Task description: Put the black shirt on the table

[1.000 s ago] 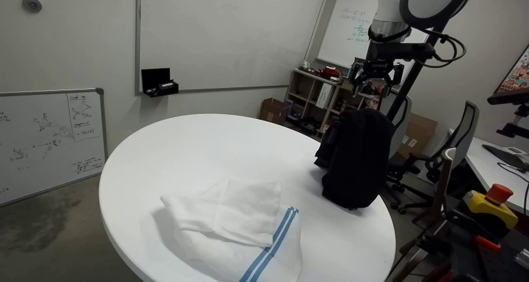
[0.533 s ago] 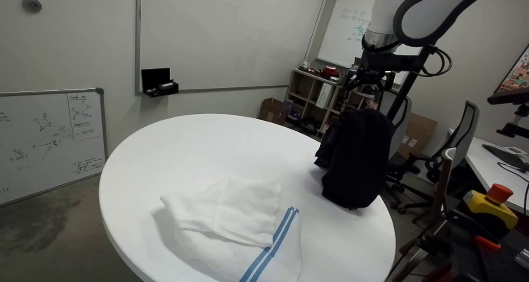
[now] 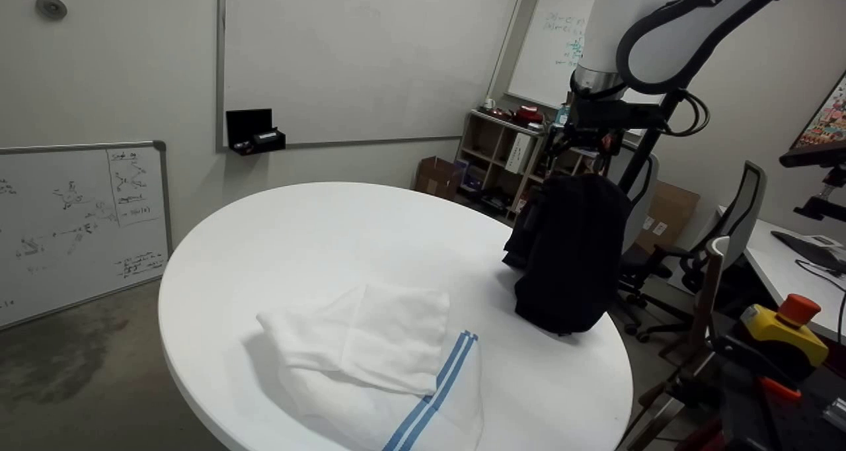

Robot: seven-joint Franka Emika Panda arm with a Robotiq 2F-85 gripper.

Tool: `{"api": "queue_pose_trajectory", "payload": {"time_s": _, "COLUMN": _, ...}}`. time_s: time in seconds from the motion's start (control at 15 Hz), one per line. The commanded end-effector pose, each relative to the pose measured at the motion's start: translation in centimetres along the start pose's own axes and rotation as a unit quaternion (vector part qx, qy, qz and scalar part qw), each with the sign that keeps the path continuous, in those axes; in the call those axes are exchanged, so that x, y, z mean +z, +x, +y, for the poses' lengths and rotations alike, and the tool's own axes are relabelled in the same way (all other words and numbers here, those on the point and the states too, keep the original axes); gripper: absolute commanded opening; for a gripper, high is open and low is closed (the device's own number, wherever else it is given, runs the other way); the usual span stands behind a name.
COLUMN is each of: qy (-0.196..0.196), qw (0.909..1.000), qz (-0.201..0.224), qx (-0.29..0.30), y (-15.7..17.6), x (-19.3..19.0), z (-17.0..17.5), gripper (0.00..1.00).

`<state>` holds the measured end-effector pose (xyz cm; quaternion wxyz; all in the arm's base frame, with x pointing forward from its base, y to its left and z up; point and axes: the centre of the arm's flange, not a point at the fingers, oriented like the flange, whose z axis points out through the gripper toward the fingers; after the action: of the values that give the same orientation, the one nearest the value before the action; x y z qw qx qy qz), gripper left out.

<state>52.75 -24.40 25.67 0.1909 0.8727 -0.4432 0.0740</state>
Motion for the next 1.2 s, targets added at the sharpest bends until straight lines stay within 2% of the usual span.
{"api": "queue_pose_trajectory", "payload": {"time_s": 0.0, "qy": -0.014, "qw": 0.9998, "qz": 0.013, "qx": 0.005, "y": 0.6, "x": 0.9, "z": -0.5, "gripper": 1.00}}
{"api": "queue_pose_trajectory", "payload": {"time_s": 0.47, "qy": -0.032, "qw": 0.9994, "qz": 0.012, "qx": 0.003, "y": 0.8, "x": 2.0, "z": 0.2, "gripper": 1.00}}
{"api": "queue_pose_trajectory", "payload": {"time_s": 0.53, "qy": -0.034, "qw": 0.9993, "qz": 0.012, "qx": 0.001, "y": 0.8, "x": 2.0, "z": 0.3, "gripper": 0.96}}
{"api": "queue_pose_trajectory", "payload": {"time_s": 0.6, "qy": -0.035, "qw": 0.9993, "qz": 0.012, "qx": 0.000, "y": 0.8, "x": 2.1, "z": 0.3, "gripper": 0.86}}
{"api": "queue_pose_trajectory", "payload": {"time_s": 0.67, "qy": -0.036, "qw": 0.9993, "qz": 0.013, "qx": 0.000, "y": 0.8, "x": 2.1, "z": 0.3, "gripper": 0.72}}
{"api": "queue_pose_trajectory", "payload": {"time_s": 0.73, "qy": -0.036, "qw": 0.9993, "qz": 0.013, "qx": -0.001, "y": 0.8, "x": 2.0, "z": 0.3, "gripper": 0.70}}
{"api": "queue_pose_trajectory", "payload": {"time_s": 1.13, "qy": -0.039, "qw": 0.9992, "qz": 0.012, "qx": -0.003, "y": 0.9, "x": 2.0, "z": 0.4, "gripper": 0.24}}
